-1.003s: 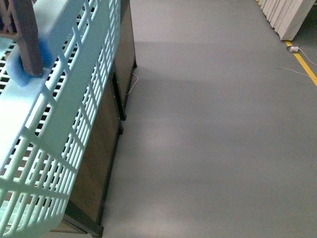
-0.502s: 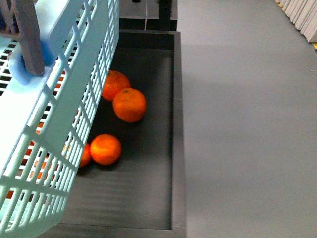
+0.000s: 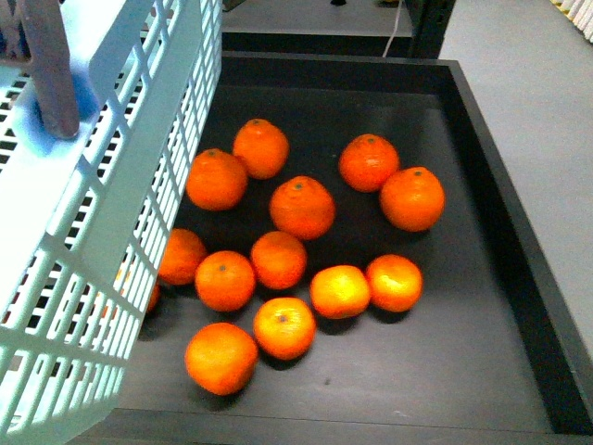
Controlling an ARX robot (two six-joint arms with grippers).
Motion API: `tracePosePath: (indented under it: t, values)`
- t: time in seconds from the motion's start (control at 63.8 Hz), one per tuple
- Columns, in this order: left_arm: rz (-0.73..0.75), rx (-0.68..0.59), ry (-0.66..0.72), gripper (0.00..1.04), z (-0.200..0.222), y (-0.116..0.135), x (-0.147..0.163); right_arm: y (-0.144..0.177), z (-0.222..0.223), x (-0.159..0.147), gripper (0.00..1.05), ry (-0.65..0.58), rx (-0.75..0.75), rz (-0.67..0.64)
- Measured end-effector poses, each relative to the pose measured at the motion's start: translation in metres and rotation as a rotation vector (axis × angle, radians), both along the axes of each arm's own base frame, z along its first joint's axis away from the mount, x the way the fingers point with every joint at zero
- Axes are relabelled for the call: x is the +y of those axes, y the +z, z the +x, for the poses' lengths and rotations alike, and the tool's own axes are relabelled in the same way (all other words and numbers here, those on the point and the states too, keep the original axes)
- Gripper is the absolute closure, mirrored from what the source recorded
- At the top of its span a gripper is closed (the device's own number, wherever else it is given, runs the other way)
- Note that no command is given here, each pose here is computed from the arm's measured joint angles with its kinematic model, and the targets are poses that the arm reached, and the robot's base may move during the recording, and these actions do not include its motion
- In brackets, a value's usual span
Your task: Pick lemon and mango into basket
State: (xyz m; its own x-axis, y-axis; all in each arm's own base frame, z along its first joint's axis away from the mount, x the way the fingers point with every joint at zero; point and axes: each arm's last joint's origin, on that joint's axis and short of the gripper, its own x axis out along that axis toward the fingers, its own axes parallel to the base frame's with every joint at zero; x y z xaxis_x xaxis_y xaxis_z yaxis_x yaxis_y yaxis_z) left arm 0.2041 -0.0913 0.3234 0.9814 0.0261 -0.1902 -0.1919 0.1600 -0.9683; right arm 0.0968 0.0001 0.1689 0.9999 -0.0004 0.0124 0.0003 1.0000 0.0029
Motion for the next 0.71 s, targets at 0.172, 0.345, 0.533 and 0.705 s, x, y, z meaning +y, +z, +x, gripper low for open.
tracePosePath:
  t: [0.172,0.345,0.533,0.705]
  values:
    - [-0.001,0.000,-0.001,0.78,0.0001,-0.0001,-0.0001,0.0000,0.0000,0.0000,0.09,-0.001,0.000,0.000]
    - [0.000,0.000,0.001,0.78,0.0001,-0.0001,0.0000,0.0001,0.0000,-0.0001,0.09,-0.002,-0.001,0.000]
    - [-0.001,0.001,0.000,0.78,0.0002,-0.0002,-0.0001,-0.0001,0.0001,0.0000,0.09,0.000,0.001,0.000]
    - [-0.001,0.001,-0.002,0.78,0.0002,-0.0002,-0.0002,-0.0001,0.0000,0.0000,0.09,0.000,0.001,0.000]
